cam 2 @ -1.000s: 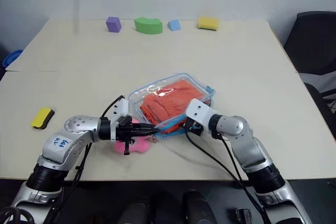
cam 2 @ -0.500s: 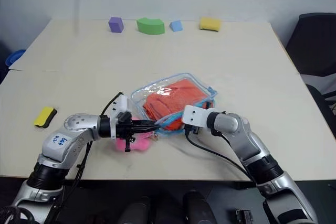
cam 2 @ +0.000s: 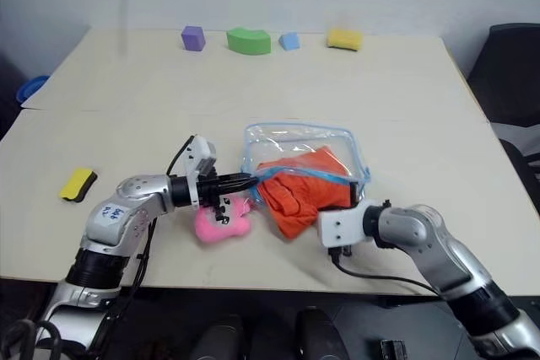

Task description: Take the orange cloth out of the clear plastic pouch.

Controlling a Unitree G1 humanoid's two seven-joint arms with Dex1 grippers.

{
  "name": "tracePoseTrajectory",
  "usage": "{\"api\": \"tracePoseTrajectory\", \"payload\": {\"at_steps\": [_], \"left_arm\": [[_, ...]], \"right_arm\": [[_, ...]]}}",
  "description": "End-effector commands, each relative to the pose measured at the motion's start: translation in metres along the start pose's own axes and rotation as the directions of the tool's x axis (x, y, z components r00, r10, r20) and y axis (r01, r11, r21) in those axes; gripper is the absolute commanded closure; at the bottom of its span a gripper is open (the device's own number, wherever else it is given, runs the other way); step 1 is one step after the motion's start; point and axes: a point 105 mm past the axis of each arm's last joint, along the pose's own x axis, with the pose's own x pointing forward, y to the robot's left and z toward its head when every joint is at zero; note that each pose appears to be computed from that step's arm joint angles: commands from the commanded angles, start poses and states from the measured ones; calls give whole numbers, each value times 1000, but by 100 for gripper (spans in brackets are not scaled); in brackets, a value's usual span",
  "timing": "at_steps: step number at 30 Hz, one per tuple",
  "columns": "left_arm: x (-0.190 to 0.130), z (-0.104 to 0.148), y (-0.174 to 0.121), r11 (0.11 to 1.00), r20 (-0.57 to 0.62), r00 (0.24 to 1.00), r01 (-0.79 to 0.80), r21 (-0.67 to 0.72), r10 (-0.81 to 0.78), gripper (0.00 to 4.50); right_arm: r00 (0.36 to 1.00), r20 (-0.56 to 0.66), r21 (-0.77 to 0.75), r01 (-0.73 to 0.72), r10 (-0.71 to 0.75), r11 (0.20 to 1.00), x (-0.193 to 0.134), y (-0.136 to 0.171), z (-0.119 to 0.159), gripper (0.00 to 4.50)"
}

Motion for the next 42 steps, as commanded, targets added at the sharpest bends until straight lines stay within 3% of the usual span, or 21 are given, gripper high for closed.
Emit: {"api": "tracePoseTrajectory", "payload": {"at_steps": [1, 6, 12, 17, 21, 24, 26, 30, 36, 42], "left_arm": [[-6, 0, 20, 995, -9, 996, -90, 40, 90, 450], [-15, -1, 31, 992, -22, 993, -111, 53, 112, 450], [-24, -3, 20, 995, -55, 998, -35, 89, 40, 450], [-37, -15, -8, 982, -141, 985, 120, 143, -100, 450], [-49, -24, -15, 969, -203, 971, 163, 184, -125, 450], [-53, -27, -17, 965, -221, 967, 174, 198, -129, 450], [-53, -29, -23, 958, -231, 961, 202, 204, -153, 450], [-52, -32, -36, 939, -246, 945, 268, 217, -213, 450], [-50, -27, -34, 945, -228, 952, 252, 206, -204, 450], [-65, -7, -34, 968, -149, 970, 213, 130, -193, 296]], "right_arm": [[993, 78, -114, -75, 85, 991, -27, 10, 21, 446], [975, -5, -99, -222, 223, 970, -69, 38, 7, 446], [971, -152, 56, -179, 185, 982, -113, 47, -28, 446], [930, -369, 155, 56, 5, 986, -152, 27, -84, 446], [873, -459, 217, 287, -162, 933, -173, 6, -114, 446], [838, -478, 261, 421, -263, 869, -171, -5, -127, 446], [794, -478, 331, 560, -377, 759, -159, -20, -134, 446], [721, -508, 427, 686, -471, 590, -133, -37, -140, 446], [808, -452, 532, 585, -379, 612, -98, -26, -118, 446], [867, -393, 633, 496, -306, 594, -119, -21, -95, 277]]}}
